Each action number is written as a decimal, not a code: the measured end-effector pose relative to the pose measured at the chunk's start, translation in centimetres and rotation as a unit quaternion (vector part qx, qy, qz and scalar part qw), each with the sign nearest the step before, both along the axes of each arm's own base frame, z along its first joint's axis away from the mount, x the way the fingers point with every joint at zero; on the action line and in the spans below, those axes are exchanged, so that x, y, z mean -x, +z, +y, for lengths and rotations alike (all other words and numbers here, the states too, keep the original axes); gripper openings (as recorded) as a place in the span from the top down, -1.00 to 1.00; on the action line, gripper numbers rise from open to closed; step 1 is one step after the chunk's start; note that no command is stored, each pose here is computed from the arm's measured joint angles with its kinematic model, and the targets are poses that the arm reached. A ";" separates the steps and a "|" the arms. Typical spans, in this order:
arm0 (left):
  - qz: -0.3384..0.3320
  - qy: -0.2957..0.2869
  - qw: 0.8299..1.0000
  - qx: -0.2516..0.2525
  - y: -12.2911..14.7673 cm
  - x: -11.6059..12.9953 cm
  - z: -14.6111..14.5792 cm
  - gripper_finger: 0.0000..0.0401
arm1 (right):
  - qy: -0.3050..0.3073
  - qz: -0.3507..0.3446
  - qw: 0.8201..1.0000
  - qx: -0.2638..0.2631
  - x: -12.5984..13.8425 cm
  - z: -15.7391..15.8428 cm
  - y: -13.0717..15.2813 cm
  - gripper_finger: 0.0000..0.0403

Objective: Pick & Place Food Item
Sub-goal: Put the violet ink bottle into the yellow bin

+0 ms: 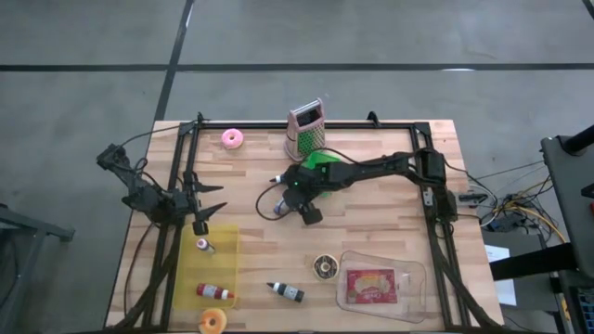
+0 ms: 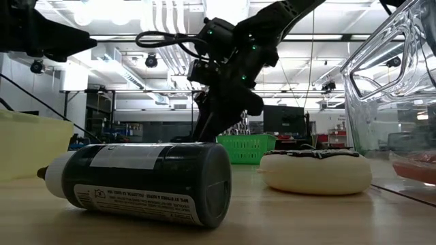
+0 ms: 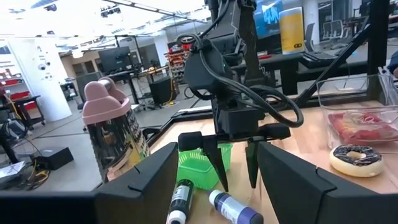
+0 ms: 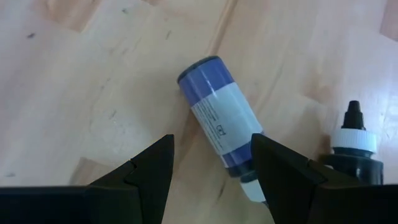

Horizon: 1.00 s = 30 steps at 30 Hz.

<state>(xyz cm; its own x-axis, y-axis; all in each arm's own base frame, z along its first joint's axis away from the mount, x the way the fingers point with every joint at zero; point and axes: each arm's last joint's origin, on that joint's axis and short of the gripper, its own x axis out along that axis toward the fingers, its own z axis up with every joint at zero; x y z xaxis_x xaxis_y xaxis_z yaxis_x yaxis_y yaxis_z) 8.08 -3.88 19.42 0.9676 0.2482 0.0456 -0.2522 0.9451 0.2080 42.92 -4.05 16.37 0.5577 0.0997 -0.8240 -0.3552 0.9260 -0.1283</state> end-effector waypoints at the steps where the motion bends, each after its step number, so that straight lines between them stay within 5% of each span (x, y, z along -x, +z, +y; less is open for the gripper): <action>1: 0.000 0.000 1.000 0.001 0.0 0.0 0.0 -0.12 | 0.000 0.000 1.000 0.000 0.0 0.0 0.0 -0.03; 30: -0.003 -0.001 1.000 0.010 0.0 0.0 0.0 -0.12 | 0.001 -0.006 1.000 0.031 -0.1 -1.4 -0.1 -0.03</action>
<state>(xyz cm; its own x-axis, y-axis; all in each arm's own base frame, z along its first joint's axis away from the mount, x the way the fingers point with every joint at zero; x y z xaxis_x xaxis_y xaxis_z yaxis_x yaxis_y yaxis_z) 8.09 -3.89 19.41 0.9677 0.2478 0.0472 -0.2523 0.9492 0.1881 42.98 -5.47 16.22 0.5674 0.0510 -0.8218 -0.3558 0.9153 -0.1888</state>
